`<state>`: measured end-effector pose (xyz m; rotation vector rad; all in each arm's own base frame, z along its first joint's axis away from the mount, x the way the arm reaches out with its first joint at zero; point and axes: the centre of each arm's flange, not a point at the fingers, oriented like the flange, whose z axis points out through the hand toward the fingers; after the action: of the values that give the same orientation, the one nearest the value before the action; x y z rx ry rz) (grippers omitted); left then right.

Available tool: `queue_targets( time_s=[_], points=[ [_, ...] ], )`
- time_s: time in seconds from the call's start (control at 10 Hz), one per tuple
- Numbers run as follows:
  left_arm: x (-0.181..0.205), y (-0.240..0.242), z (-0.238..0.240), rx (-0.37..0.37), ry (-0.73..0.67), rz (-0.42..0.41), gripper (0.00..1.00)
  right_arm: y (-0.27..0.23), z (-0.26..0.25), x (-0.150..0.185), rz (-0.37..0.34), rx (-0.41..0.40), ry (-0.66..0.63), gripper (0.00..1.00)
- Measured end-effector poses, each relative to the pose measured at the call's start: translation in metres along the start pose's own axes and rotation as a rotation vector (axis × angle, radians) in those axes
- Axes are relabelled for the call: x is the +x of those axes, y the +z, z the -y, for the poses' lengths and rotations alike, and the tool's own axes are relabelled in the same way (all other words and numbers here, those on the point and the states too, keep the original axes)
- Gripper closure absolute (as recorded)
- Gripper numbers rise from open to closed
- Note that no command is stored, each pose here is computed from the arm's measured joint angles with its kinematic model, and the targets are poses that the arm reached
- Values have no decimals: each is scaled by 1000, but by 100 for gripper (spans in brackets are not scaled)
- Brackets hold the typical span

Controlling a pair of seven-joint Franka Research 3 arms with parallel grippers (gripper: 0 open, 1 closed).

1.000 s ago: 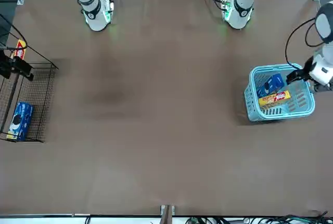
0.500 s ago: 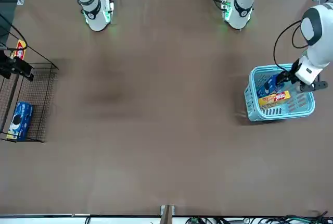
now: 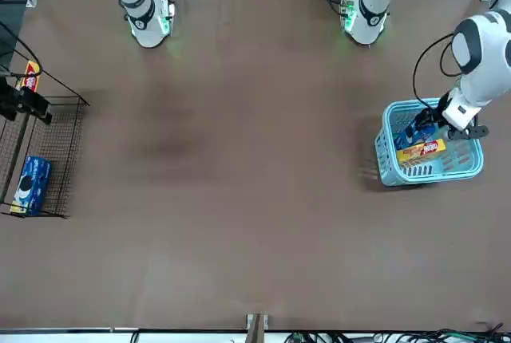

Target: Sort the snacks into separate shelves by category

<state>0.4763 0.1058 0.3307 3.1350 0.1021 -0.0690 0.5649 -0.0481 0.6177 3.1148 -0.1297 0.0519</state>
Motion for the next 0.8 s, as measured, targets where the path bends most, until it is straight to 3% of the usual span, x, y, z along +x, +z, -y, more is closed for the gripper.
queue_targets(
  time_s=[0.2, 0.3, 0.4, 0.6, 0.8],
  points=[
    [-2, 3, 0, -1, 5, 8, 27, 0, 0, 0, 0, 0, 0, 0],
    [-2, 4, 0, -1, 6, 8, 31, 0, 0, 0, 0, 0, 0, 0],
    [-2, 3, 0, -1, 8, 6, 44, 0, 0, 0, 0, 0, 0, 0],
    [5, -8, 2, 2, 8, -11, 44, 0, 0, 0, 0, 0, 0, 0],
    [16, -52, 9, -1, -2, 15, 44, 0, 0, 0, 1, 0, 0, 0]
  ],
)
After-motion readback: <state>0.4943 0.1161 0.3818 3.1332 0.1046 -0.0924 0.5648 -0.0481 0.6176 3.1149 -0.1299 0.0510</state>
